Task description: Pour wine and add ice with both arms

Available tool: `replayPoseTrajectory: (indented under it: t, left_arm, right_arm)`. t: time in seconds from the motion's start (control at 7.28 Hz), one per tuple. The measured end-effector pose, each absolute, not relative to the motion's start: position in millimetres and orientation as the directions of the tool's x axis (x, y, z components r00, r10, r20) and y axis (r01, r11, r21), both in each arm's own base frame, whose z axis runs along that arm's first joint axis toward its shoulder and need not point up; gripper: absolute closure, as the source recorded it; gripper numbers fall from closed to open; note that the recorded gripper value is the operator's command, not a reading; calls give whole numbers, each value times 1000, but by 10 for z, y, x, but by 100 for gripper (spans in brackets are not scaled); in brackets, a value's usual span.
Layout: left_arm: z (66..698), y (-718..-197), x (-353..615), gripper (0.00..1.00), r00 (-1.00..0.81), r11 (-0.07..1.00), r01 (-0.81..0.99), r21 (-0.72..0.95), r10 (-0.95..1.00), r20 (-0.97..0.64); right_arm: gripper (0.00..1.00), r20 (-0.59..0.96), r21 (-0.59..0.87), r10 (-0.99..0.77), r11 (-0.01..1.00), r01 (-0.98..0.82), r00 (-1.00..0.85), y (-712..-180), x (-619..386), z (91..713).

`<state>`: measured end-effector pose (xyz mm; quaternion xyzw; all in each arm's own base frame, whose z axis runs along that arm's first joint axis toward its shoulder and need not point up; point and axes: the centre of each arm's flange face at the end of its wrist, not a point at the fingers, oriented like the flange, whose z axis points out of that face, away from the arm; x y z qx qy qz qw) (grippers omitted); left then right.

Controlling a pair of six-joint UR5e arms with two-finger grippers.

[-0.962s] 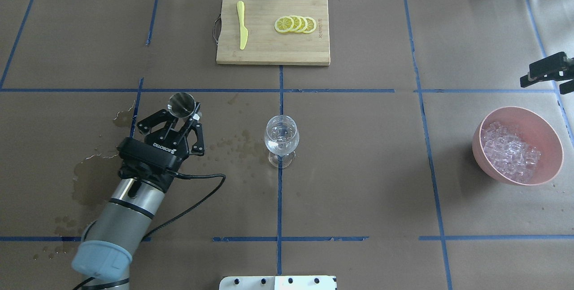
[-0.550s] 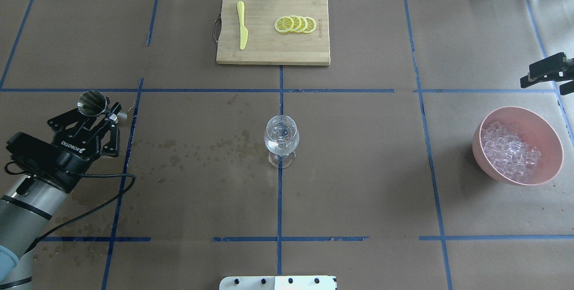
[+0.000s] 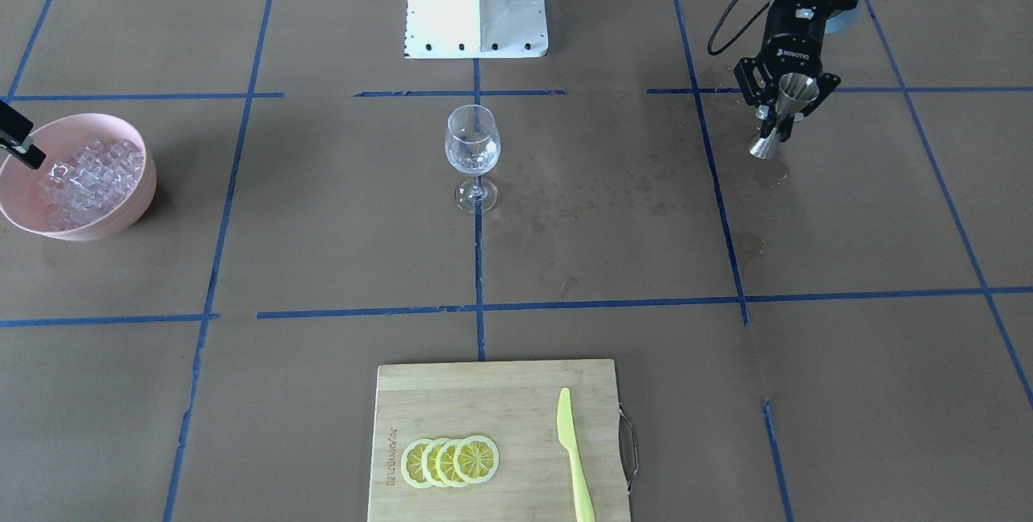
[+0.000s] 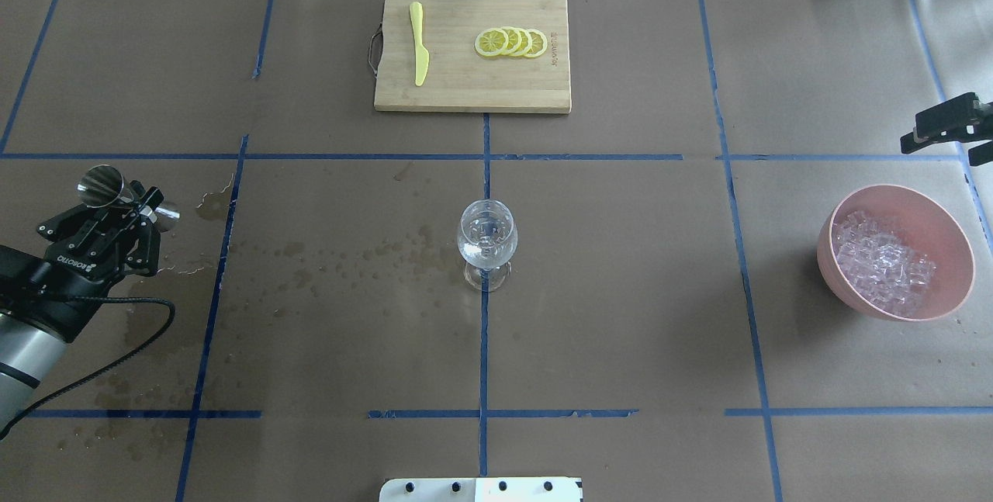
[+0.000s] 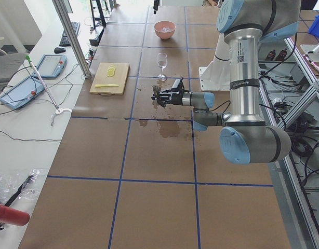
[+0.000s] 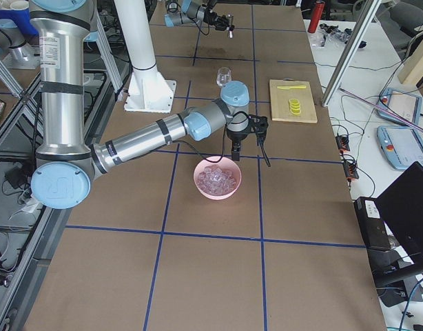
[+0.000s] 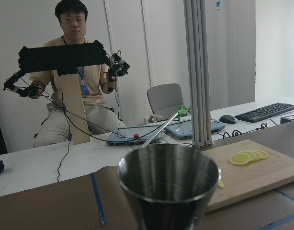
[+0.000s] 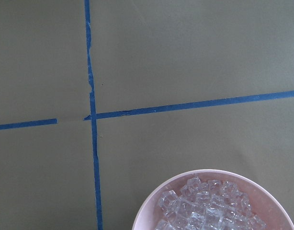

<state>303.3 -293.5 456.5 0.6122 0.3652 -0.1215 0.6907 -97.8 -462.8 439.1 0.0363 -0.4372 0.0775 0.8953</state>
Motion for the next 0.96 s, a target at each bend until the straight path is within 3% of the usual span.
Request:
replayPoseTrajectory:
  t: [0.96]
  left_arm:
    - [4926,-2986,3108,100,702,184,691,699,63,-710]
  right_arm:
    - [0,724,36,70,990,-139,686,-4382,-1306,4731]
